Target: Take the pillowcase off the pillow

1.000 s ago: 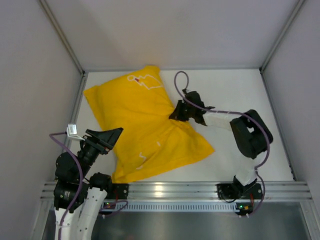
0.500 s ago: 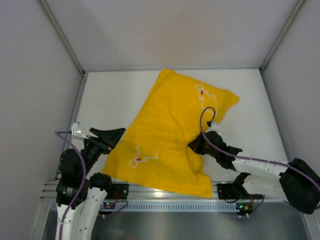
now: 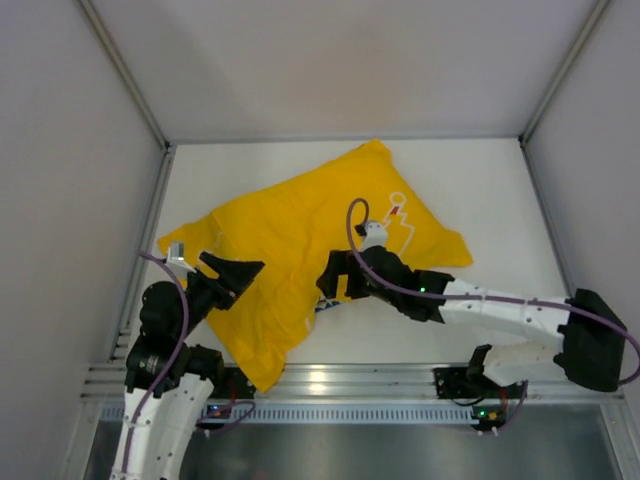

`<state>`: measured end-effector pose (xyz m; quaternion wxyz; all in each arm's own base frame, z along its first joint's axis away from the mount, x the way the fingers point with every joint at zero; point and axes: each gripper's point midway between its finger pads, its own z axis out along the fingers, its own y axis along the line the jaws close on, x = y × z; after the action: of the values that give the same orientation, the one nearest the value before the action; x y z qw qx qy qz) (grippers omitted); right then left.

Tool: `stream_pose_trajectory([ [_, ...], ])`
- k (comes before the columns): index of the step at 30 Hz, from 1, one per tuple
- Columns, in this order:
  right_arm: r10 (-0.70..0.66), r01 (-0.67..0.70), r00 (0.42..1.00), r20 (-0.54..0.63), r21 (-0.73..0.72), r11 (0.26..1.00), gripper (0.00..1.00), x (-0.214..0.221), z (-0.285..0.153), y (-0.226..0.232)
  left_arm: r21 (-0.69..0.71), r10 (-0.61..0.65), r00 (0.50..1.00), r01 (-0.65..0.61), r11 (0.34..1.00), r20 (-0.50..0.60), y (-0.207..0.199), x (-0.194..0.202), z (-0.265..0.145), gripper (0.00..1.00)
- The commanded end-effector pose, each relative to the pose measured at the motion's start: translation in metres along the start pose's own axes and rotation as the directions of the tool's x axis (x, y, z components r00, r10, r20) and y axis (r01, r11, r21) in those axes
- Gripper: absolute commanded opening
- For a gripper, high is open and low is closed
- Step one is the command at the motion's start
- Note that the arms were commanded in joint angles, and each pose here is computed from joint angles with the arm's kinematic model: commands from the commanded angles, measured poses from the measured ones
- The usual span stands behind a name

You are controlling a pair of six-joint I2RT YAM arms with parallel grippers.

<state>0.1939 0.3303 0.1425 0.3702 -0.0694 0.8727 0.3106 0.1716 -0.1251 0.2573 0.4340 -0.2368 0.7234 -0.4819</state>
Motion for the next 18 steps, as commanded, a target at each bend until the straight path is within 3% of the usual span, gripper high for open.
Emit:
stream_pose_trajectory([
  [1, -0.024, 0.011, 0.995, 0.098, 0.134, 0.991, 1.0, -0.038, -0.035, -0.041, -0.116, -0.107, 0.993, 0.1, 0.988, -0.052, 0.042, 0.017, 0.014, 0.85],
  [6, 0.107, -0.125, 0.989, 0.103, 0.185, 0.975, 1.0, -0.066, -0.038, -0.117, -0.172, -0.148, 0.988, 0.138, 0.975, -0.047, 0.063, 0.022, 0.019, 0.84],
  [8, 0.096, -0.12, 0.989, 0.111, 0.235, 0.964, 1.0, -0.075, -0.038, -0.141, -0.18, -0.167, 0.985, 0.156, 0.971, -0.045, 0.065, 0.023, 0.02, 0.84],
  [11, 0.089, -0.102, 0.993, 0.075, 0.194, 0.976, 1.0, -0.077, -0.034, -0.137, -0.184, -0.18, 0.983, 0.17, 0.968, -0.038, 0.065, 0.023, 0.019, 0.81],
  [14, 0.04, -0.04, 0.998, 0.041, -0.004, 0.999, 0.99, -0.07, -0.029, -0.092, -0.159, -0.139, 0.99, 0.132, 0.978, -0.032, 0.058, 0.02, 0.015, 0.78],
  [17, -0.069, 0.07, 0.997, 0.027, -0.047, 0.996, 0.99, -0.06, -0.029, -0.06, -0.101, -0.077, 0.997, 0.074, 0.992, -0.025, 0.041, 0.015, 0.007, 0.77],
  [18, -0.068, 0.068, 0.997, 0.044, 0.012, 0.998, 1.0, -0.062, -0.027, -0.066, -0.082, -0.064, 0.998, 0.062, 0.995, -0.019, 0.035, 0.014, 0.004, 0.77],
])
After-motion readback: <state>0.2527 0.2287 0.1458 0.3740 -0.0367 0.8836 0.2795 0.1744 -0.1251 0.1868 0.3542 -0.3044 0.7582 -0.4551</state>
